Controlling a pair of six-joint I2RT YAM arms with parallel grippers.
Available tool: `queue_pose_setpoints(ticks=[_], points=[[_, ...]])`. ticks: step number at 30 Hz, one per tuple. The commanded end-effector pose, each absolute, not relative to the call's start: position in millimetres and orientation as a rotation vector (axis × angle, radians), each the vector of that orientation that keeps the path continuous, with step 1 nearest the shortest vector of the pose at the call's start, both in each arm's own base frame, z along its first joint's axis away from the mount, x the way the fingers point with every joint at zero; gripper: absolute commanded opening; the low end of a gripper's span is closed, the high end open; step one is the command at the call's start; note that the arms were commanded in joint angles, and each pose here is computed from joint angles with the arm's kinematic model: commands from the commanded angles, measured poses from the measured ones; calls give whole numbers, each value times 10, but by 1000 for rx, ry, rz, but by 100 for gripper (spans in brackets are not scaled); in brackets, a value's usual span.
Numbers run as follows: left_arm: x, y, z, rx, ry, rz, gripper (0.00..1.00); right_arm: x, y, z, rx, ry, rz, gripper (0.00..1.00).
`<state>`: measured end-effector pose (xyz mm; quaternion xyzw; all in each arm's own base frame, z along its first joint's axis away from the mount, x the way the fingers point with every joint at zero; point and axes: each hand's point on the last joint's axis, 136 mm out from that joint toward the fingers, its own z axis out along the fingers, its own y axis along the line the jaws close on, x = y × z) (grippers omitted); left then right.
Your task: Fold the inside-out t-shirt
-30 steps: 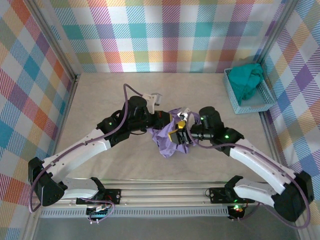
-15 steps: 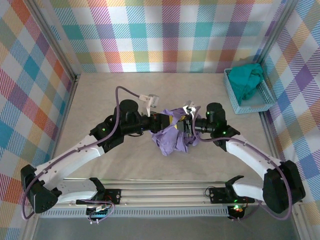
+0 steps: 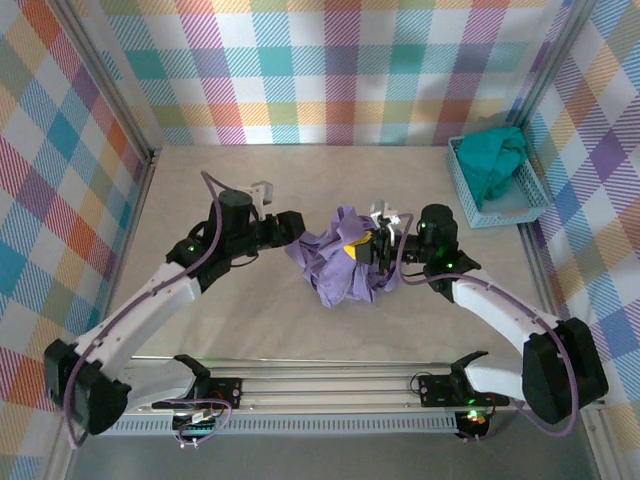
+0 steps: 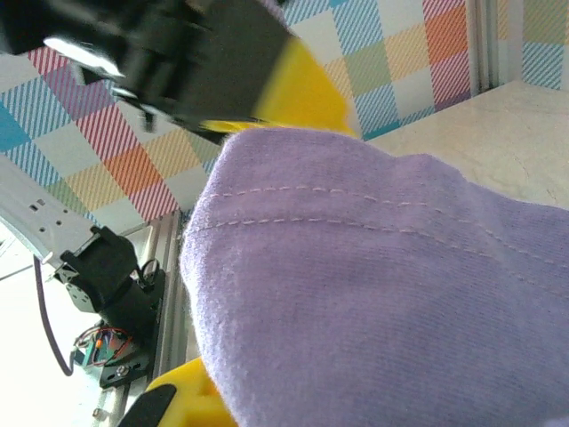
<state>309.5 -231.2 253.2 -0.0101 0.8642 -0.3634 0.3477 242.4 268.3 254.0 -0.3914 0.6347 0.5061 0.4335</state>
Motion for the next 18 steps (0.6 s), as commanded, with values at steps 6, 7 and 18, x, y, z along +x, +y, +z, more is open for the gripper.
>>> queue_pose_setpoints(ticks=[6,7,18], points=[[3084,-2987,2377,60,2332,-1356,65,2295,2636,2650,-1029,1499,1231,0],[3057,-3057,2358,72,2337,-1388,65,2293,2637,2644,-1029,1503,1230,0],[2990,-3203,2662,193,2123,-1474,0,2337,2502,2426,-931,1623,1129,0]])
